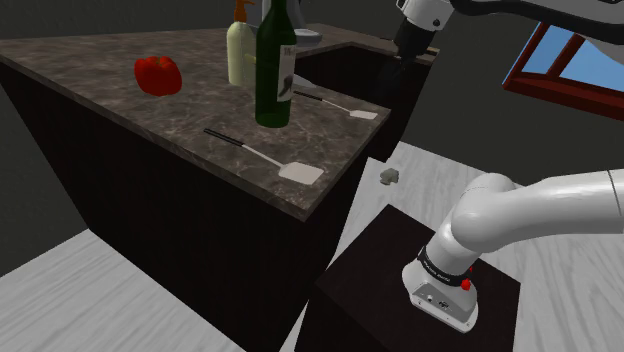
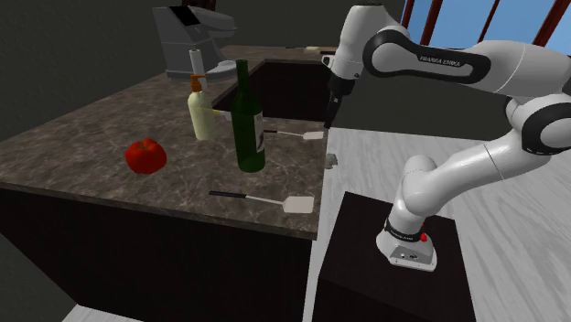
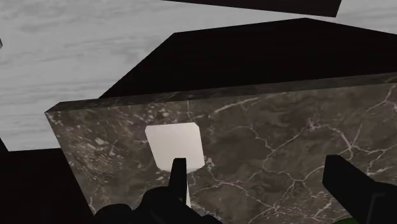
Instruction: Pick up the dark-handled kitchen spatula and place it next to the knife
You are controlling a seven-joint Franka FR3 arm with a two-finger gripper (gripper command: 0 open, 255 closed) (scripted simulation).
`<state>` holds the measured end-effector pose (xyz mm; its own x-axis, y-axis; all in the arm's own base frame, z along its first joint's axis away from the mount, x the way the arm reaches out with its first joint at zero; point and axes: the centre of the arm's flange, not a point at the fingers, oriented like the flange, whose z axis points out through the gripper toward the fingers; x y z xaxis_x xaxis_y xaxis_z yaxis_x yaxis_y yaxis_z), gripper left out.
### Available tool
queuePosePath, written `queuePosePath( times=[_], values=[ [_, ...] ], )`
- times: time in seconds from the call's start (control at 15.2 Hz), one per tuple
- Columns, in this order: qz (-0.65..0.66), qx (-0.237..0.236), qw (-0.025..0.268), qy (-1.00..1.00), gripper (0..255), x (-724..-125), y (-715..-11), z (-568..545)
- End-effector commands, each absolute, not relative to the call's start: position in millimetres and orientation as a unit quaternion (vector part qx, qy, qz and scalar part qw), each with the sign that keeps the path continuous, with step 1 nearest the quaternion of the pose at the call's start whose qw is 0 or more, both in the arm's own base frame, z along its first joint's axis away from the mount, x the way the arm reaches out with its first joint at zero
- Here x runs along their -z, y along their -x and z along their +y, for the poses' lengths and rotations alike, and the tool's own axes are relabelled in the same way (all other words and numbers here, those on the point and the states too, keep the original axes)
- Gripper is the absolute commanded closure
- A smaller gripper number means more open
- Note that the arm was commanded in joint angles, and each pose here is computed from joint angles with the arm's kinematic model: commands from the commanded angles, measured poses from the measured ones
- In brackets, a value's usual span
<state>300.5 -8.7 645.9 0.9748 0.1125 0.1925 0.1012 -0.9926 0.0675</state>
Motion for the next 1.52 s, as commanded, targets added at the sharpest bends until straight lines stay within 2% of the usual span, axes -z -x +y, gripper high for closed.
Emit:
queuePosePath(
  times=[0.0, 1.45],
  values=[
    [0.054, -0.098, 0.029, -0.993, 0, -645.9, -300.5, -8.7],
    [0.088, -0.045, 0.002, -0.995, 0, -605.0, -399.3, 258.7]
  ],
)
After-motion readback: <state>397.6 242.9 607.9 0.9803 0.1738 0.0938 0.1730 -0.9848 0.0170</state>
